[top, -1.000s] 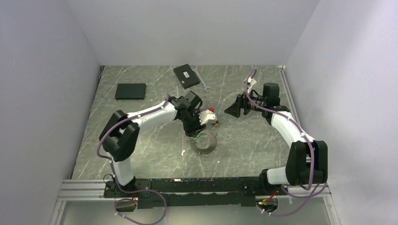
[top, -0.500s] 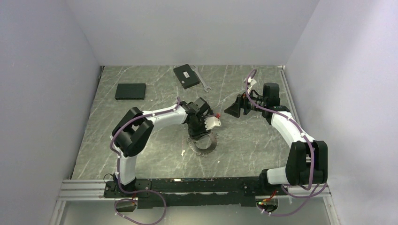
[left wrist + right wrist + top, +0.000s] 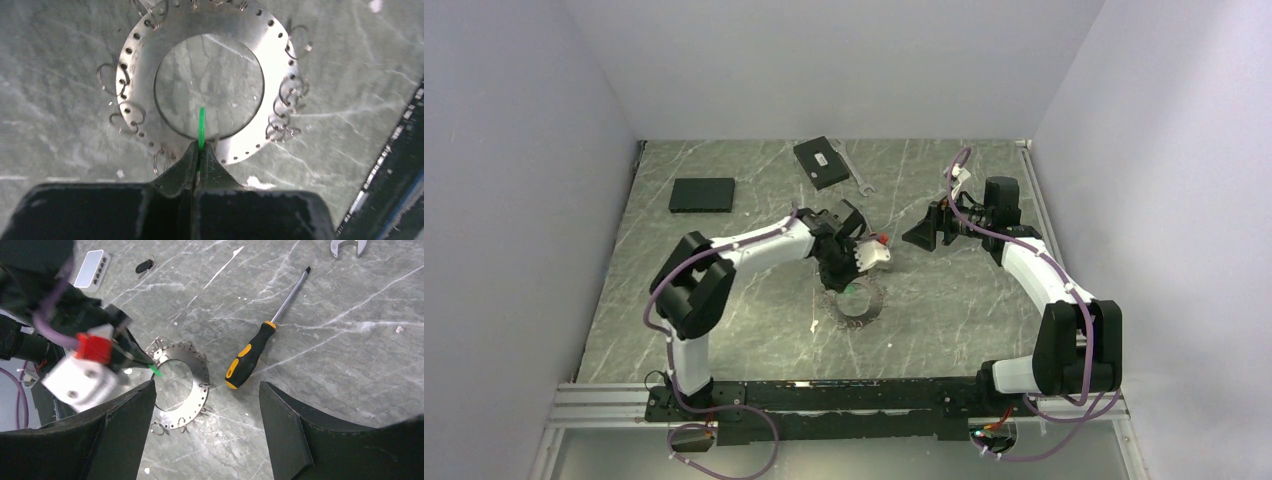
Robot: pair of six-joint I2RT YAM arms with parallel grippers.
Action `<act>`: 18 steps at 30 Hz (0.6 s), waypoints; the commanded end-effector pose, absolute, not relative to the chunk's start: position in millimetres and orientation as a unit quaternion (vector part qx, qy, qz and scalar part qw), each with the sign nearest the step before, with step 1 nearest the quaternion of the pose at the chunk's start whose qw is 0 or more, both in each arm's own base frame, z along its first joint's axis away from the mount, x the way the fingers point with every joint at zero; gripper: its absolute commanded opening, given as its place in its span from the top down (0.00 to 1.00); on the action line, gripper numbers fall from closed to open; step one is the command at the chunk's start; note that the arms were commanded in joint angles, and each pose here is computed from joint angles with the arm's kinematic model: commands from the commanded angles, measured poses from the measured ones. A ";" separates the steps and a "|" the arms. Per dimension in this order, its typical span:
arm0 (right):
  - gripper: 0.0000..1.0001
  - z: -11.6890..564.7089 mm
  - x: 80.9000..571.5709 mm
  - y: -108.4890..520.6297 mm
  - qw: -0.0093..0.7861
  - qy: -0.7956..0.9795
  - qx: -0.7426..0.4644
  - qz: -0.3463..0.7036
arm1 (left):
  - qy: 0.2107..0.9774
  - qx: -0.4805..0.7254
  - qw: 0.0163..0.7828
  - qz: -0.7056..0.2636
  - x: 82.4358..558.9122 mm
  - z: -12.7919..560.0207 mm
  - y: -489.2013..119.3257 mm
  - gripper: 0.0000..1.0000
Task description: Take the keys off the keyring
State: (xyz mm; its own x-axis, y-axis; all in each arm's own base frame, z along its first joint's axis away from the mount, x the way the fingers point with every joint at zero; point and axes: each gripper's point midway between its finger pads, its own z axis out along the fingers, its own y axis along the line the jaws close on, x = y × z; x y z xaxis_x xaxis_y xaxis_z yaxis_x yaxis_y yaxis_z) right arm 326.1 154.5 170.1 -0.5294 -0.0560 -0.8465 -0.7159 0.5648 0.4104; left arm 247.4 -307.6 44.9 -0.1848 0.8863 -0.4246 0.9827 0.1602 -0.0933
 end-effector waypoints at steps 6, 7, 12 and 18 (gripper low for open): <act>0.21 181.5 327.6 155.3 0.436 0.762 -0.266 0.397 | 0.759 0.584 0.178 -0.226 255.2 106.1 -265.8 1.00; 0.21 182.0 327.5 155.4 0.437 0.761 -0.267 0.397 | 0.763 0.581 0.175 -0.224 257.5 103.0 -258.8 1.00; 0.21 181.9 327.5 155.3 0.436 0.762 -0.267 0.397 | 0.771 0.573 0.167 -0.222 261.4 81.7 -235.7 1.00; 0.21 182.6 327.3 155.1 0.437 0.762 -0.267 0.396 | 0.791 0.537 0.165 -0.241 269.5 60.1 -222.2 1.00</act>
State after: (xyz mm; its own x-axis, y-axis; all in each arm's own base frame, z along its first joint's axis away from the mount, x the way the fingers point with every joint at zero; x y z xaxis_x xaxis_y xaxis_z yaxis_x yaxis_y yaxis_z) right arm 326.2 154.4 170.0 -0.5248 -0.0598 -0.8491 -0.7196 0.5641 0.4049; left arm 258.5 -217.4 60.0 -0.3678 0.8103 -0.4561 0.9298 0.3154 -0.1896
